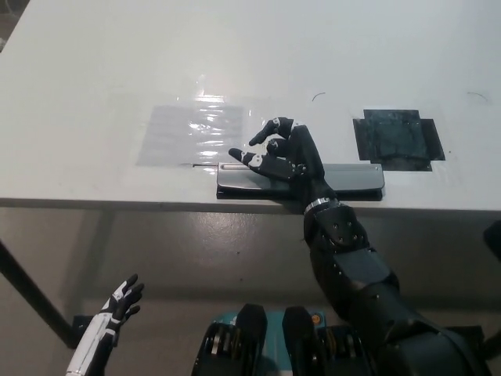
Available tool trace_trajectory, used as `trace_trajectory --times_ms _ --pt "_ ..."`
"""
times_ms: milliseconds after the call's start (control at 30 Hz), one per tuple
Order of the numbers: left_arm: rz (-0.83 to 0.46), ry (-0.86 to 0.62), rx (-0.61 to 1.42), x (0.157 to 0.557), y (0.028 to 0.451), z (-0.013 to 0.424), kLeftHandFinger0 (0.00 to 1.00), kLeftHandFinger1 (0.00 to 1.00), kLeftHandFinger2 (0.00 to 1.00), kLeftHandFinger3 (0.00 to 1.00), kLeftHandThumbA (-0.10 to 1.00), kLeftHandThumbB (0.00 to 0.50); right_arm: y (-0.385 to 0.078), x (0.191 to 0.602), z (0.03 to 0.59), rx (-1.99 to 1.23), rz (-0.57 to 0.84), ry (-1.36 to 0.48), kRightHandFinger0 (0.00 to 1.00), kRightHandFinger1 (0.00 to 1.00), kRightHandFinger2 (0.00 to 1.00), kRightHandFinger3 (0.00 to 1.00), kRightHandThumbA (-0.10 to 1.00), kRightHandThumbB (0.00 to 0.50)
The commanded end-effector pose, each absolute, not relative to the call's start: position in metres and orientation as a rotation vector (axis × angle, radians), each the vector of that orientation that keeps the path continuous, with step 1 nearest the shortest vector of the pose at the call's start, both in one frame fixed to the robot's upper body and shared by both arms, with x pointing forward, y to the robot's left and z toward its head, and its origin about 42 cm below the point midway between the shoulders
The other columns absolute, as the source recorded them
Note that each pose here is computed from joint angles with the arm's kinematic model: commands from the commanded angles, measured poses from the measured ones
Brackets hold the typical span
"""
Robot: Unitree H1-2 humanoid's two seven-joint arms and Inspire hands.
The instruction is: The paper pin puncher is placed at the center of the table and close to the robot and the robot uses its right fist to press on the paper pin puncher
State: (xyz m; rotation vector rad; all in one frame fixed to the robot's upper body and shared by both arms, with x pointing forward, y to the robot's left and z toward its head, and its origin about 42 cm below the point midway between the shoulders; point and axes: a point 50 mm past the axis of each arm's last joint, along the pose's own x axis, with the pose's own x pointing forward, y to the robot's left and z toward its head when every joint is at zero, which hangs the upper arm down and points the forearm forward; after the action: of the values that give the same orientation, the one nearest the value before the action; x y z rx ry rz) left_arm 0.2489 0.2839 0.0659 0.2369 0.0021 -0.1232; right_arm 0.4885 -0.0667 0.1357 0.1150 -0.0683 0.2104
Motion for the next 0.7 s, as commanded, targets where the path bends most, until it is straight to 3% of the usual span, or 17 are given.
trace_trajectory --times_ms 0,133,200,233,267,333,400,433,500,600,633,667 --pt "-0.145 -0.048 0.255 0.249 0.286 0.072 1.00 1.00 1.00 1.00 1.00 0.195 -0.106 0.416 0.014 0.079 0.105 0.367 0.00 0.00 0.27 0.15 1.00 0.150" --pt "-0.143 -0.049 0.260 0.250 0.287 0.074 1.00 1.00 1.00 1.00 1.00 0.194 -0.100 0.435 0.038 0.094 0.119 0.266 0.00 0.02 0.27 0.14 1.00 0.126" --pt "-0.144 -0.045 0.260 0.251 0.286 0.074 1.00 1.00 1.00 1.00 1.00 0.216 -0.096 0.449 0.057 0.136 0.121 0.196 0.01 0.07 0.31 0.17 1.00 0.145" --pt "-0.147 -0.048 0.259 0.252 0.286 0.074 1.00 1.00 1.00 1.00 1.00 0.209 -0.093 0.464 0.080 0.142 0.127 0.121 0.06 0.11 0.33 0.19 1.00 0.184" --pt "-0.149 -0.052 0.257 0.252 0.287 0.074 1.00 1.00 1.00 1.00 1.00 0.206 -0.090 0.474 0.101 0.140 0.133 0.044 0.04 0.14 0.36 0.24 1.00 0.196" --pt "-0.146 -0.053 0.259 0.252 0.286 0.074 1.00 1.00 1.00 1.00 1.00 0.205 -0.086 0.488 0.136 0.154 0.141 -0.067 0.00 0.16 0.38 0.31 1.00 0.203" --pt "-0.141 -0.048 0.255 0.250 0.286 0.073 1.00 1.00 1.00 1.00 1.00 0.200 -0.087 0.496 0.200 0.217 0.178 -0.250 0.00 0.16 0.39 0.34 1.00 0.177" --pt "-0.142 -0.048 0.255 0.250 0.286 0.073 1.00 1.00 1.00 1.00 1.00 0.200 -0.088 0.496 0.211 0.228 0.185 -0.274 0.00 0.17 0.39 0.33 1.00 0.197" --pt "-0.143 -0.051 0.256 0.250 0.286 0.074 1.00 1.00 1.00 1.00 1.00 0.198 -0.097 0.492 0.284 0.255 0.222 -0.475 0.02 0.17 0.36 0.28 1.00 0.183" --pt "-0.142 -0.052 0.257 0.252 0.286 0.076 1.00 1.00 1.00 1.00 1.00 0.197 -0.109 0.476 0.346 0.324 0.253 -0.594 0.01 0.05 0.24 0.10 1.00 0.215" --pt "-0.144 -0.054 0.255 0.252 0.286 0.076 1.00 1.00 1.00 1.00 1.00 0.197 -0.119 0.462 0.369 0.300 0.254 -0.690 0.00 0.01 0.17 0.08 1.00 0.169" --pt "-0.147 -0.052 0.253 0.251 0.286 0.076 1.00 1.00 1.00 1.00 1.00 0.194 -0.127 0.448 0.383 0.282 0.247 -0.755 0.00 0.00 0.06 0.02 1.00 0.168"
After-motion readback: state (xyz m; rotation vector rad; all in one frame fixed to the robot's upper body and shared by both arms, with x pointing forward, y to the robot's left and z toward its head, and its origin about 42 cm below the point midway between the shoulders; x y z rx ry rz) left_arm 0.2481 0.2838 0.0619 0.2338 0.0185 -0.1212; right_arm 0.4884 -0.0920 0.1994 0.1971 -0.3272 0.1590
